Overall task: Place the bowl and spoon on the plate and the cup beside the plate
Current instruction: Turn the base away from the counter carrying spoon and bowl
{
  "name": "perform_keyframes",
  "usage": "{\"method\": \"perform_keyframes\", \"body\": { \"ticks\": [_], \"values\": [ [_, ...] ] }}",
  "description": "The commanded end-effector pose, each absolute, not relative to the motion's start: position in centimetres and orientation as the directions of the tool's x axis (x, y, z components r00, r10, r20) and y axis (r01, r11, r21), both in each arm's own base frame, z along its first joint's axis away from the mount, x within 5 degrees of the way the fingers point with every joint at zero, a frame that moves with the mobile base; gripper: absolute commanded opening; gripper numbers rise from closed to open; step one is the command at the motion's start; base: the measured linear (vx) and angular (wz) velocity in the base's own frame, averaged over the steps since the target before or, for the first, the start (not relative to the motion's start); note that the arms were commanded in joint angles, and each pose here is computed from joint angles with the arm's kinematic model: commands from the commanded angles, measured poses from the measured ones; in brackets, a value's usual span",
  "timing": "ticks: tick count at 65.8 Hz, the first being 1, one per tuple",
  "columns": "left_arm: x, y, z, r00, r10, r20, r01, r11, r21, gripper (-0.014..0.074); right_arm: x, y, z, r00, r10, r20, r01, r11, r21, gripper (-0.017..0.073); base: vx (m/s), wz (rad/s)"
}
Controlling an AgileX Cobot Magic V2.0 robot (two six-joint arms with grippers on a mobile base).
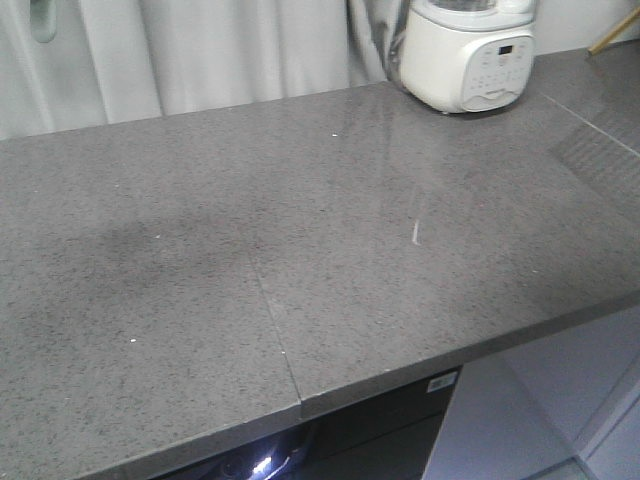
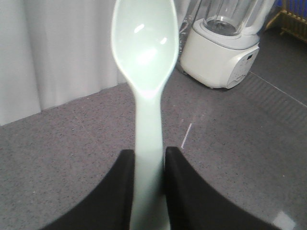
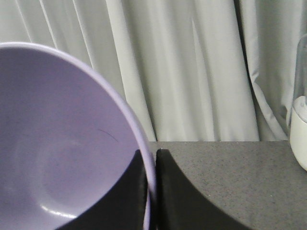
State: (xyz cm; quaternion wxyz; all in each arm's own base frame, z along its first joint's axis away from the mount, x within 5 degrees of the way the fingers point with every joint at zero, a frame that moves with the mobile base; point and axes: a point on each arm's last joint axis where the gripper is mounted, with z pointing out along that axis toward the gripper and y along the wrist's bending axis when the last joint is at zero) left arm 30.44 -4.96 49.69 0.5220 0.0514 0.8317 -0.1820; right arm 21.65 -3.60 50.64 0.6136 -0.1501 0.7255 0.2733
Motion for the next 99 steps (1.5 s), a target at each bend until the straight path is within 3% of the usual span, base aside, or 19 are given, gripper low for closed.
{"method": "perform_keyframes", "body": {
  "ticks": [1,99],
  "values": [
    [29.19,-5.05,51.91,-0.352,-0.145,-0.925,0.300,0.918,-0.258,-0.0006,20.57,-2.91,52.39,-0.116,0.144,-0.983,-0.580,0.793,0.184,-0.0005,-0.03,-0.27],
    [29.19,-5.05,51.91,-0.352,-0.145,-0.925,0.300,0.918,-0.258,-0.0006,20.57,-2.91,52.39,-0.116,0.144,-0.983,-0.580,0.793,0.184,-0.0005,-0.03,-0.30]
  ]
}}
